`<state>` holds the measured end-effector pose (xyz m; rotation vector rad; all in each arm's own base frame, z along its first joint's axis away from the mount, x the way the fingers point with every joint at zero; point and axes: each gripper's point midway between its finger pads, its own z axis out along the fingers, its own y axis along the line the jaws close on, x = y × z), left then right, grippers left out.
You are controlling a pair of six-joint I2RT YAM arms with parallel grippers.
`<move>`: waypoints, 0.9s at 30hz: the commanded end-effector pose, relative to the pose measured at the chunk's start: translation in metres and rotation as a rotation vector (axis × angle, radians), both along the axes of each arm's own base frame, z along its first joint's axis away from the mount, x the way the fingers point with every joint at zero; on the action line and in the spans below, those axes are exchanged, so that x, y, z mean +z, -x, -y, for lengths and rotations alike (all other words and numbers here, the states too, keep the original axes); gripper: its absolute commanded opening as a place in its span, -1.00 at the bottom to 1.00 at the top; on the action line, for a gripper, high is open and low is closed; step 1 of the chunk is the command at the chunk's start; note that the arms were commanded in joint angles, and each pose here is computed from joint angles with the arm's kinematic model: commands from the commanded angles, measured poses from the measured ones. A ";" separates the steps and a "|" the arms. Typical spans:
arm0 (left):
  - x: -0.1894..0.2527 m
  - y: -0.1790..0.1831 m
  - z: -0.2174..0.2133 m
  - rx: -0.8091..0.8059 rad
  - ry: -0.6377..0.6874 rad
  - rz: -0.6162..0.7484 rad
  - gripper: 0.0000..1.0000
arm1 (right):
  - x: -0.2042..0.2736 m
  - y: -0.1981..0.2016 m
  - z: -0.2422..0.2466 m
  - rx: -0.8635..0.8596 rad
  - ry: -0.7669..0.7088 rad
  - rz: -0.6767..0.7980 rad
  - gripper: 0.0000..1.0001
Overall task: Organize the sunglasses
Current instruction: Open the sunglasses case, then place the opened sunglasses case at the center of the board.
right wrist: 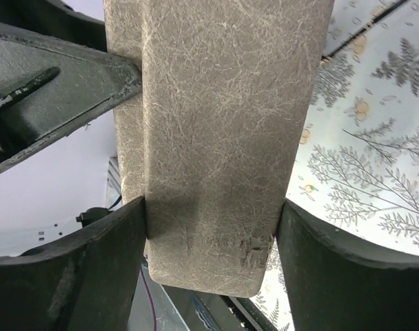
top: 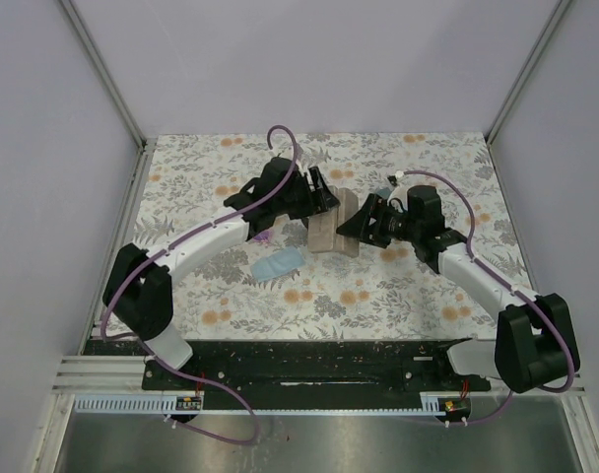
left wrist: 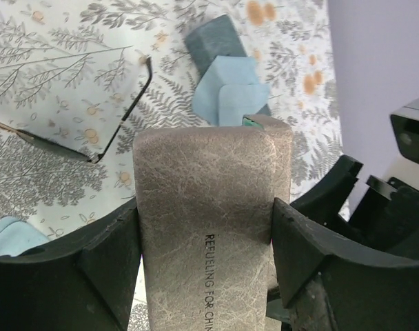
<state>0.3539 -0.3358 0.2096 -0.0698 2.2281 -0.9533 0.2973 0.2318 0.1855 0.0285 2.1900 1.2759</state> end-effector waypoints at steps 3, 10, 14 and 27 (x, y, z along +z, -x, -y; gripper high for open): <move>-0.035 -0.006 -0.019 0.112 -0.178 -0.043 -0.44 | 0.023 -0.010 -0.003 -0.021 0.023 0.146 0.99; -0.017 -0.017 -0.042 0.141 -0.353 0.020 -0.44 | 0.023 -0.007 0.012 -0.076 0.086 0.184 0.99; -0.022 -0.012 -0.063 0.138 -0.579 0.024 -0.41 | 0.019 -0.006 0.027 -0.147 0.132 0.207 0.99; -0.040 0.042 -0.050 0.063 -1.240 0.139 -0.29 | 0.005 0.014 0.124 -0.608 0.342 0.219 0.99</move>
